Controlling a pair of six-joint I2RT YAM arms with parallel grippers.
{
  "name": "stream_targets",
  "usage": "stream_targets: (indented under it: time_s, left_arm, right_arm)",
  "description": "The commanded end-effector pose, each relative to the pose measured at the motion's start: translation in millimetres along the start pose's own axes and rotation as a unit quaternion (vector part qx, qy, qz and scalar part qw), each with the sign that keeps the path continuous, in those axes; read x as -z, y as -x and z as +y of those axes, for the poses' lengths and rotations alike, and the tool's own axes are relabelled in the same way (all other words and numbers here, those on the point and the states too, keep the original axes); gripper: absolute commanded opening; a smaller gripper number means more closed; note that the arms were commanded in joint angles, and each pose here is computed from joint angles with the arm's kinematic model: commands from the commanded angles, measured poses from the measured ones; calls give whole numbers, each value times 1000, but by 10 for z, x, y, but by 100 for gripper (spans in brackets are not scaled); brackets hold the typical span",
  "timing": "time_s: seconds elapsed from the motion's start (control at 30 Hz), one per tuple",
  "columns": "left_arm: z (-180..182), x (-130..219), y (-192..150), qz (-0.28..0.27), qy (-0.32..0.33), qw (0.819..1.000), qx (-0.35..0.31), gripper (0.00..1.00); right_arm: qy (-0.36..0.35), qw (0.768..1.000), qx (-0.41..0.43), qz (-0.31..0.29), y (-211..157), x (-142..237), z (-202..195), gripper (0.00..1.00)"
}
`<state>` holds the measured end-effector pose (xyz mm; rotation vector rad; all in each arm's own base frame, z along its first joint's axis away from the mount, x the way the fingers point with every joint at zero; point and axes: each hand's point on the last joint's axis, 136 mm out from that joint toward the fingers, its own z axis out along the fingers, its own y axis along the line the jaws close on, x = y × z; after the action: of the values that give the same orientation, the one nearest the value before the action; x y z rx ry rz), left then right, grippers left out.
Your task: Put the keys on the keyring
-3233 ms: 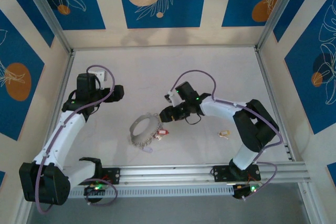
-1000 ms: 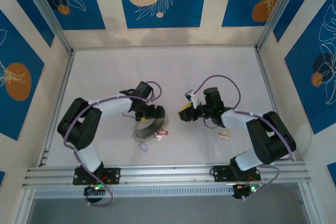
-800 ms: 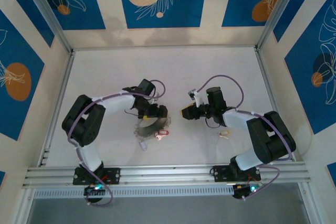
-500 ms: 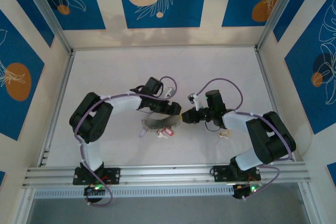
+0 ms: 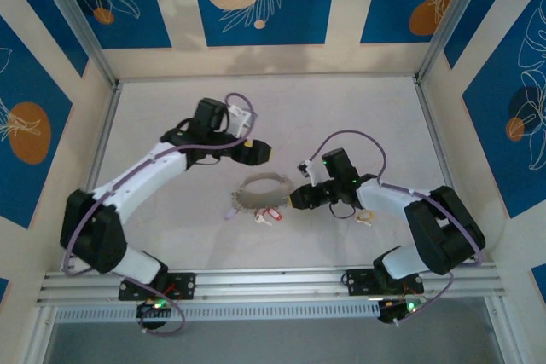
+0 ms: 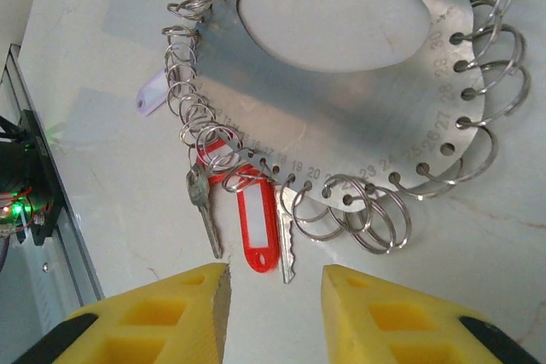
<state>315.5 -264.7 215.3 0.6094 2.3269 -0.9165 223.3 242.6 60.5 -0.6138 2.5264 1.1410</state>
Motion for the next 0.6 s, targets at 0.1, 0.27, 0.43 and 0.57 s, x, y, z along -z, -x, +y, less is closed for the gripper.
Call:
stream_targets:
  time_s: [0.1,0.27,0.43,0.57]
  left_arm:
    - [660,361,-213,33,159,986,23,95]
    - [873,446,-235,-7,216,976,16,95]
    - [936,565,-235,-24,244,969,7,96]
    - [958,601,-244,-27,253,967,3,96]
  right_arm:
    - [-52,996,41,61,-66,-201,12,35]
    - [-68,976,205,40,57,-278,221,33]
    - [-37,902,424,-71,157,-138,589,35]
    - [-31,804,582,-117,68,86,766,34]
